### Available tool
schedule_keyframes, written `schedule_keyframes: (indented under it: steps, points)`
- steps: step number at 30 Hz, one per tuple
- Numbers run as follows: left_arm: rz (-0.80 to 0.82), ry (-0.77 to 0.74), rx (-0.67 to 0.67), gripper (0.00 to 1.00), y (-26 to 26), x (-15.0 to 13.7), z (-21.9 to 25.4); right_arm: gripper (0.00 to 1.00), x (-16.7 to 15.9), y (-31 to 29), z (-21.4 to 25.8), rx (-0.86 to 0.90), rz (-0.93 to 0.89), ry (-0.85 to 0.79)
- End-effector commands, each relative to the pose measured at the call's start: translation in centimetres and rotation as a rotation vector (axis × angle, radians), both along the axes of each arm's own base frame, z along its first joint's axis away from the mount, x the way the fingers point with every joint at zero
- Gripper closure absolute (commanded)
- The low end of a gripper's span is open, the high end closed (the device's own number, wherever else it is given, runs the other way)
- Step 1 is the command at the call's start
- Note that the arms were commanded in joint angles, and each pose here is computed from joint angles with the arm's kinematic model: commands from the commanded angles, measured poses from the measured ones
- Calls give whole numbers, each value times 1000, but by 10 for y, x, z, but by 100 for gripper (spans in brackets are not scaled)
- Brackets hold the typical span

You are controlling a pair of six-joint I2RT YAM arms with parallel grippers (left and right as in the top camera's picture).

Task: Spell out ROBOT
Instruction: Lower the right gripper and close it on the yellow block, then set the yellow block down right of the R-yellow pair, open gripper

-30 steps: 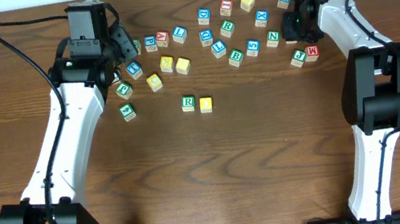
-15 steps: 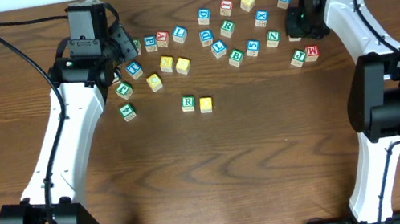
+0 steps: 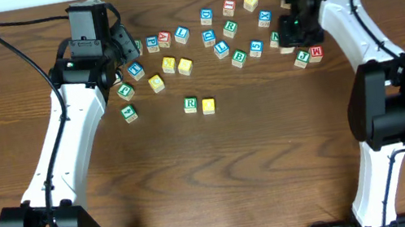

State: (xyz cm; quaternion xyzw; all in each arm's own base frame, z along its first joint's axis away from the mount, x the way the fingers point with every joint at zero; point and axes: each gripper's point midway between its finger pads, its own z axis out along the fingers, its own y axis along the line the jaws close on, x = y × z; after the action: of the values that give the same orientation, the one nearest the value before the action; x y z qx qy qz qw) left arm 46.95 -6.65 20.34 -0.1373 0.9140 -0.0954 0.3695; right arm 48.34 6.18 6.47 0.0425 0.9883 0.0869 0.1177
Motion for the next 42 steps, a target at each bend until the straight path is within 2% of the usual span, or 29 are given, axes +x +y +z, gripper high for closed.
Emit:
schedule_keyframes:
  steps: [1,9,16,20,25,32,36,42]
  points:
    - [11,-11,1,51,1,2,6,82,-15,43,24,52,93,-6]
    - [11,-11,1,51,1,2,5,83,-57,91,13,-28,215,103]
    - [10,-11,1,50,1,2,5,80,-85,92,-14,-119,182,184]
    - [11,-11,1,50,1,2,5,82,-96,88,-31,-136,164,220]
    - [10,-10,1,50,1,1,5,81,-89,92,-37,-127,167,183]
    - [10,-7,1,50,1,1,5,71,-88,93,-40,-121,150,174]
    - [11,-4,2,50,2,0,4,69,-95,94,-47,-123,139,192]
    - [11,-2,2,50,2,0,4,61,-93,92,-45,-141,139,185]
